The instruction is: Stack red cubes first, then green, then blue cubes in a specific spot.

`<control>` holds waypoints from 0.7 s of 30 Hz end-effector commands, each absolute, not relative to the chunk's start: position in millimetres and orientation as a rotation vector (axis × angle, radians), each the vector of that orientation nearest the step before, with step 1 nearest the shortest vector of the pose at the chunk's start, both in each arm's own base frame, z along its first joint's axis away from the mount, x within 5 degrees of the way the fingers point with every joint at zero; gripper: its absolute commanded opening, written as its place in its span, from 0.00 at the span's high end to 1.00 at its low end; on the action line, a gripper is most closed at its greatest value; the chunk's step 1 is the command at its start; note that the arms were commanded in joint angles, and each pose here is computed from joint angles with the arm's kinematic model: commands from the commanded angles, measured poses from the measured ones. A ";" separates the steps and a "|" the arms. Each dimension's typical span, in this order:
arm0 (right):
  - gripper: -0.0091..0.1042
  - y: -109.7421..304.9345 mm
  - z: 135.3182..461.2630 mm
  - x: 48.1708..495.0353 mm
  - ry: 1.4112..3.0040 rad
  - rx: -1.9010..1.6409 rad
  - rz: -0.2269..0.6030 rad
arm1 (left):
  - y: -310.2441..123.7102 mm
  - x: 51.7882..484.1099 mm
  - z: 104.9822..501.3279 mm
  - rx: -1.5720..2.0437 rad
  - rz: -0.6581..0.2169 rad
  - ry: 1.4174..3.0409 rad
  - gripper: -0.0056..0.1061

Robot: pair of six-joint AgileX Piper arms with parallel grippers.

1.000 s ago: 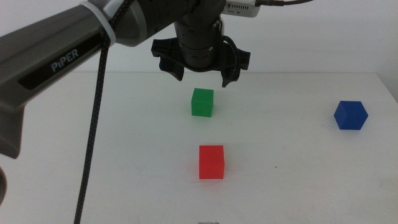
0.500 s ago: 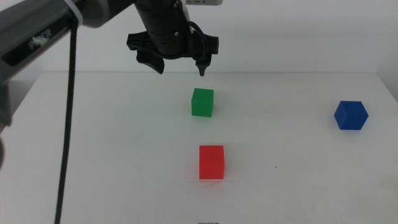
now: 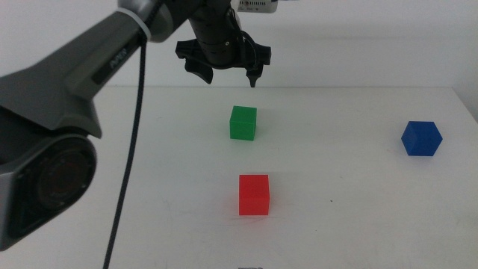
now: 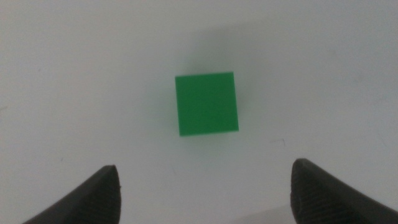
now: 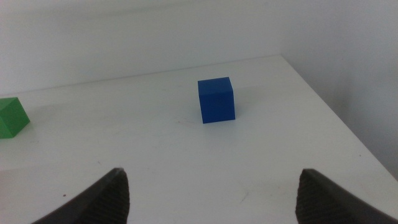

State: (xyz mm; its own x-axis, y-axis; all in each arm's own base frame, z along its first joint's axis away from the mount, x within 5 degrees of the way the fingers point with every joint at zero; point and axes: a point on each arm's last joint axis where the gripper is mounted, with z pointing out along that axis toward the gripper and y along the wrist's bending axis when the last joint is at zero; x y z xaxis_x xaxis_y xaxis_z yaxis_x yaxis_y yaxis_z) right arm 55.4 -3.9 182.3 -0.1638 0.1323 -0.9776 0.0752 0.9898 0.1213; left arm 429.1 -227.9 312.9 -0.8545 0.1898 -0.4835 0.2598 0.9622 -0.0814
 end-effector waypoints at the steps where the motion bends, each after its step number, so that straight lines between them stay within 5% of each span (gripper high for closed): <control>1: 0.21 -3.8 195.8 54.1 1.628 0.127 0.034 | -225.7 423.5 351.4 0.315 -0.256 2.499 0.11; 21: 0.21 -3.8 195.8 54.1 1.628 0.127 0.034 | -234.0 457.0 307.8 0.327 -0.259 2.459 0.11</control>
State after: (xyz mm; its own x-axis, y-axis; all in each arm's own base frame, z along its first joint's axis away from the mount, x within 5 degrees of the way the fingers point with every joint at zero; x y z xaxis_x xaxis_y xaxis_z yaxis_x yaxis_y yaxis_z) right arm 55.4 -3.9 182.3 -0.1638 0.1323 -0.9776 0.0752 0.9898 0.1213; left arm 460.4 -240.4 263.1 -0.8365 0.2095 -0.5064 0.2849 0.9556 -0.0754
